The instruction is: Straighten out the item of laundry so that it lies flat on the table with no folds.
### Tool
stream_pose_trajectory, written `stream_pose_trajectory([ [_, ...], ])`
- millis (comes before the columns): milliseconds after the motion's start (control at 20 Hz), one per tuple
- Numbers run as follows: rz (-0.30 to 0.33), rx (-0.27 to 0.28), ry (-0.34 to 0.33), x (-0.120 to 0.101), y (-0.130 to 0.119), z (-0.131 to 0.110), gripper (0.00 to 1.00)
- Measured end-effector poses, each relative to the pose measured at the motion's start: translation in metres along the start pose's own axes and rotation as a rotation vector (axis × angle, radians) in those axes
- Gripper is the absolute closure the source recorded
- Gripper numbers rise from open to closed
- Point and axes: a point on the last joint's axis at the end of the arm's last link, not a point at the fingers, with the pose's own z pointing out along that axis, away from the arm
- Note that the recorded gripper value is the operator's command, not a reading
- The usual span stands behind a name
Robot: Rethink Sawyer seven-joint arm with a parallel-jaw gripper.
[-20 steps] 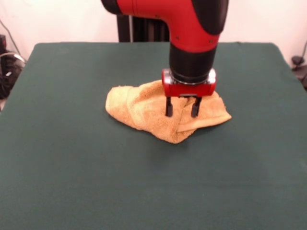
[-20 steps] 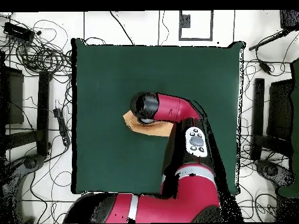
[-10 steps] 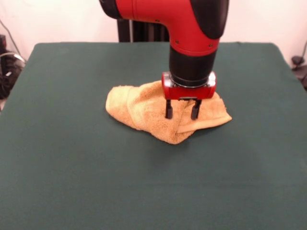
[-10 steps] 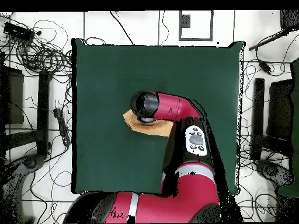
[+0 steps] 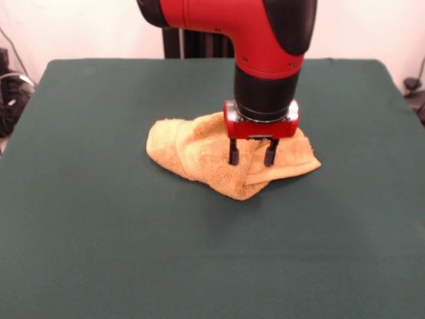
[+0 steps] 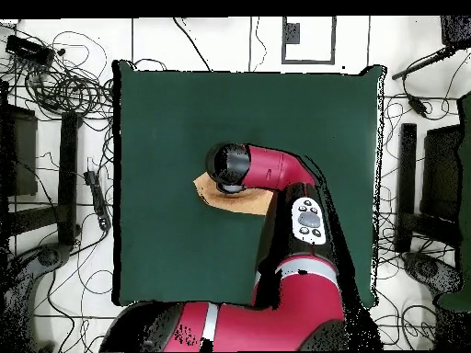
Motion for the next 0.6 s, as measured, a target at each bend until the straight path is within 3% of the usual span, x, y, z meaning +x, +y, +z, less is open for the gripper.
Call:
stream_pose_trajectory([
  [600, 0.0, -0.002, 0.012, -0.0021, -0.0002, 0.0006, 0.0],
])
